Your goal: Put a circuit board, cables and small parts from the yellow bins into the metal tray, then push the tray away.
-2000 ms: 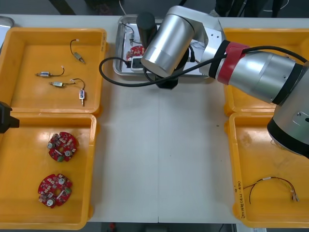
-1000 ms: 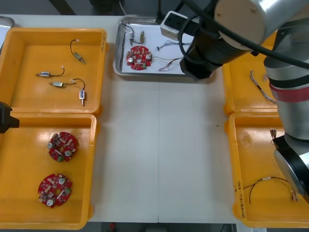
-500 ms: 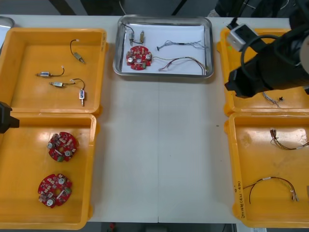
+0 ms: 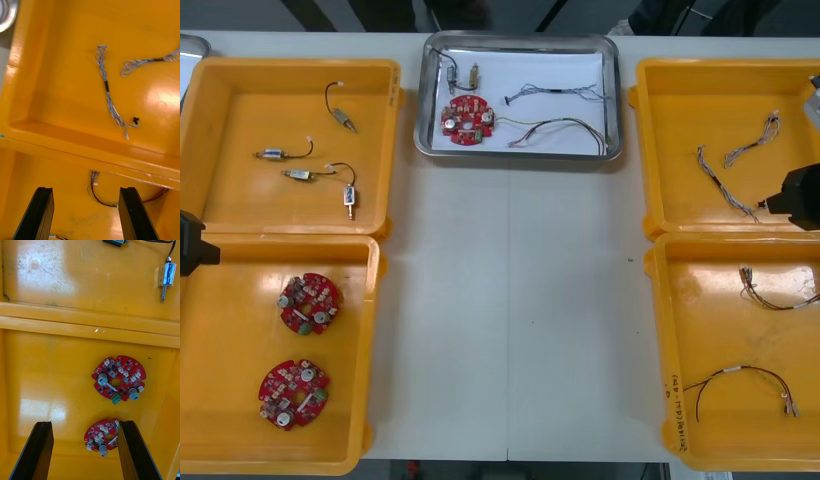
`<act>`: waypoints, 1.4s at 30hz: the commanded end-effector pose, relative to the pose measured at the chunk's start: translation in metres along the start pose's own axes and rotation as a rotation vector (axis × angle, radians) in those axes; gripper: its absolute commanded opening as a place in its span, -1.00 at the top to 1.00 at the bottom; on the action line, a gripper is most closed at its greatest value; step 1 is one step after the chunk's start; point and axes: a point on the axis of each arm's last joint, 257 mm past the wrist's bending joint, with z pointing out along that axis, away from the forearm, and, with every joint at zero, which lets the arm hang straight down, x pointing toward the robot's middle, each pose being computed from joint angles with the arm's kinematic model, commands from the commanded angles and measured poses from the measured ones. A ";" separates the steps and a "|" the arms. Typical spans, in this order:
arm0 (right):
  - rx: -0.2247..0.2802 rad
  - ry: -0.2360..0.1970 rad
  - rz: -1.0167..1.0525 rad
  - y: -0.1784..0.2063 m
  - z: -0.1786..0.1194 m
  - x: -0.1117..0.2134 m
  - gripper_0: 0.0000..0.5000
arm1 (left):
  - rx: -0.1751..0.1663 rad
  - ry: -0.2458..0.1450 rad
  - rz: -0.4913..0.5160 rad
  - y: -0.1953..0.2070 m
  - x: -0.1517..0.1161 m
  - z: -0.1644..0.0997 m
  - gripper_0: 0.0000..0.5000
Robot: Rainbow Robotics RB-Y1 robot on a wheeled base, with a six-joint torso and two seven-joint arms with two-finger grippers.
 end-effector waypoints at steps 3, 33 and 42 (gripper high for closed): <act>0.066 0.049 0.129 -0.045 -0.003 0.032 -1.00 | -0.050 0.009 0.107 0.011 0.003 -0.004 -1.00; -0.018 0.169 0.356 -0.040 0.025 0.066 -1.00 | -0.050 0.009 0.107 0.011 0.003 -0.004 -1.00; -0.025 0.156 0.329 -0.051 0.006 0.057 -1.00 | -0.050 0.009 0.107 0.011 0.003 -0.004 -1.00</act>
